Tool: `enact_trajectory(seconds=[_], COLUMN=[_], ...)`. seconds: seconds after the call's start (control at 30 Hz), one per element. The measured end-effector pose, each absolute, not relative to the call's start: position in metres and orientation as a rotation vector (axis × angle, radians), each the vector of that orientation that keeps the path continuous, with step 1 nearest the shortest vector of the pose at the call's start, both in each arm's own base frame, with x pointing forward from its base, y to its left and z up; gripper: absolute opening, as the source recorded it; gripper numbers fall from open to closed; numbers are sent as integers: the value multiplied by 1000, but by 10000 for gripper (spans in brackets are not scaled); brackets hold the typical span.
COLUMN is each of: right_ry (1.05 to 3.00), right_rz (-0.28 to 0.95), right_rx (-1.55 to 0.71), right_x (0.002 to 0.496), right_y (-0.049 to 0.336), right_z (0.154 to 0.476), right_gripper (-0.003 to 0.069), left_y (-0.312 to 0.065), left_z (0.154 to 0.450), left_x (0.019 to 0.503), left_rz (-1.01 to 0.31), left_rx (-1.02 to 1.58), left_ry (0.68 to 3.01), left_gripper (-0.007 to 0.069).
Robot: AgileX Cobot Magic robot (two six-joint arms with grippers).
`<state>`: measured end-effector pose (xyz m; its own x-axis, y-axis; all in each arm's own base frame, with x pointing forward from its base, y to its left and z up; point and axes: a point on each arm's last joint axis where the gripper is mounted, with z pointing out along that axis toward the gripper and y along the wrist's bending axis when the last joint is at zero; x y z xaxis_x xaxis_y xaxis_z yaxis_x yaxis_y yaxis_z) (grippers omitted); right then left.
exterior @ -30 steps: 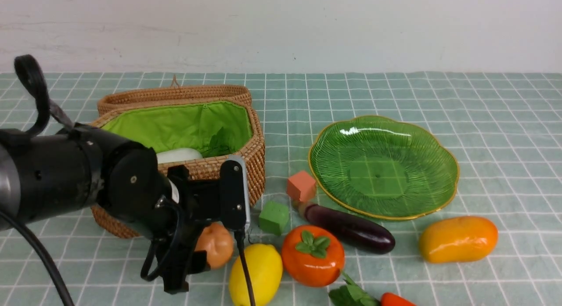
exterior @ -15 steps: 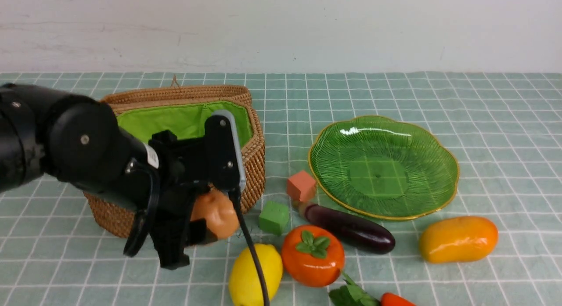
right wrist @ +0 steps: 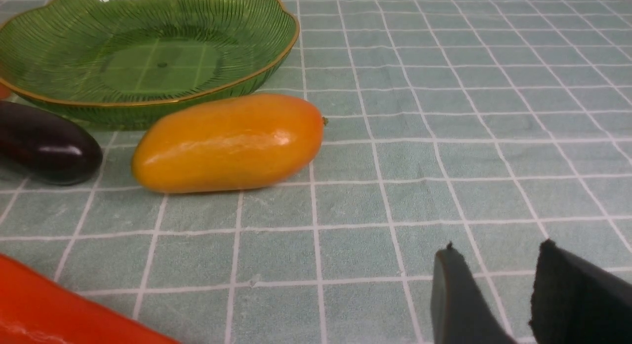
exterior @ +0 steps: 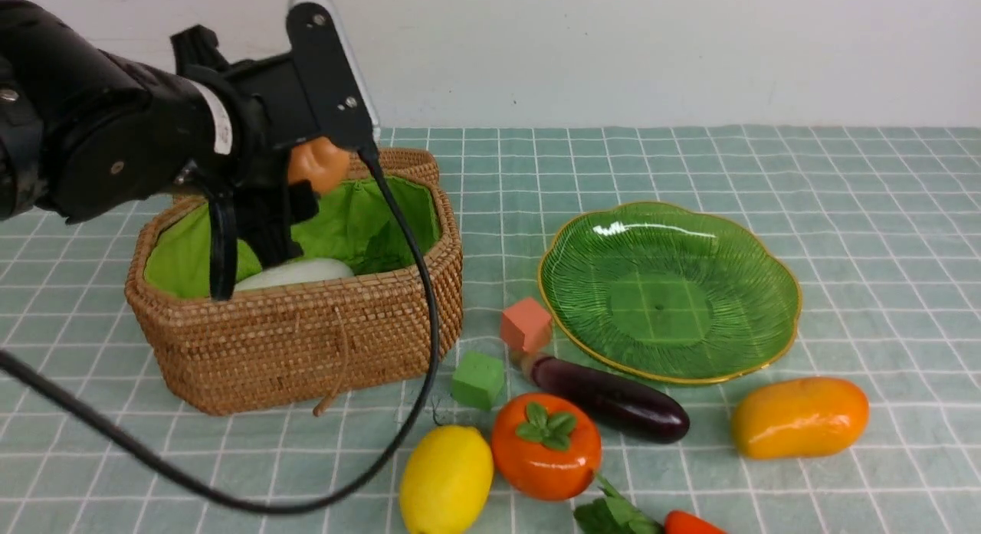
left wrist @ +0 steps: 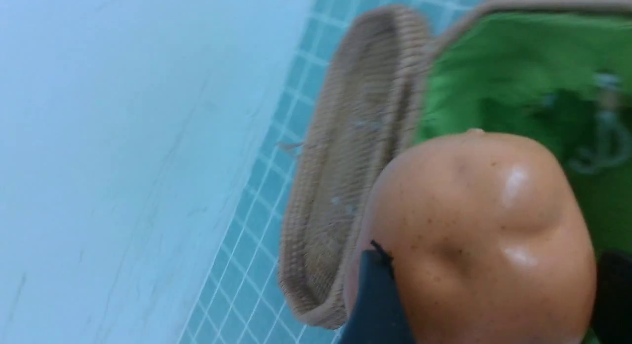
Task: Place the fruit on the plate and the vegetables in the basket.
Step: Grab a potato with your left arm and place it in the basket on the left, then grab a lemon with your left arm and place it on the plate on the right
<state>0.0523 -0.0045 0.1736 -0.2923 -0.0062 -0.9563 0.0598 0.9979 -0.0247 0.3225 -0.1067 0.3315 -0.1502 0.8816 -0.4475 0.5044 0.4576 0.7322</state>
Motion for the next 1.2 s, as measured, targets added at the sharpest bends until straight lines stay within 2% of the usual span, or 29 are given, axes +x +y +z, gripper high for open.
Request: enact_trajectory(seconds=[0.2,0.37,0.53,0.6,0.8,0.9,0.93,1.03,1.07,1.1,1.2], right_ry=[1867,1867,1867,1867,1867,1867,1867,1867,1867,1867,1867], right_rz=[-64,-64,-64,-64,-64,-64,-64,-64,-64,-64,-64], right_rx=[39,39,39,39,39,39,39,39,39,39,39], right_x=[52,52,52,52,52,52,52,52,52,52,52], right_y=[-5,-5,-5,-5,-5,-5,-5,-5,-5,-5,-5], right_z=[174,174,174,174,174,174,174,174,174,174,174], right_gripper=[241,241,241,241,241,241,241,241,241,241,241], left_y=[-88,-90,-90,-90,-88,-89,-89,-100,-105,-106,-128], left_z=[299,288,287,287,286,294,294,311,315,315,313], left_x=[354,360,360,359,354,340,339,321,316,315,296], left_rz=[491,432,361,344,295,115,99,-223,-301,-311,-448], left_rx=[1027,949,831,800,712,505,489,237,206,206,244], left_ry=[1917,1976,2024,2042,2129,2250,2257,2293,2294,2294,2401], left_gripper=[491,487,633,658,645,580,580,506,482,479,421])
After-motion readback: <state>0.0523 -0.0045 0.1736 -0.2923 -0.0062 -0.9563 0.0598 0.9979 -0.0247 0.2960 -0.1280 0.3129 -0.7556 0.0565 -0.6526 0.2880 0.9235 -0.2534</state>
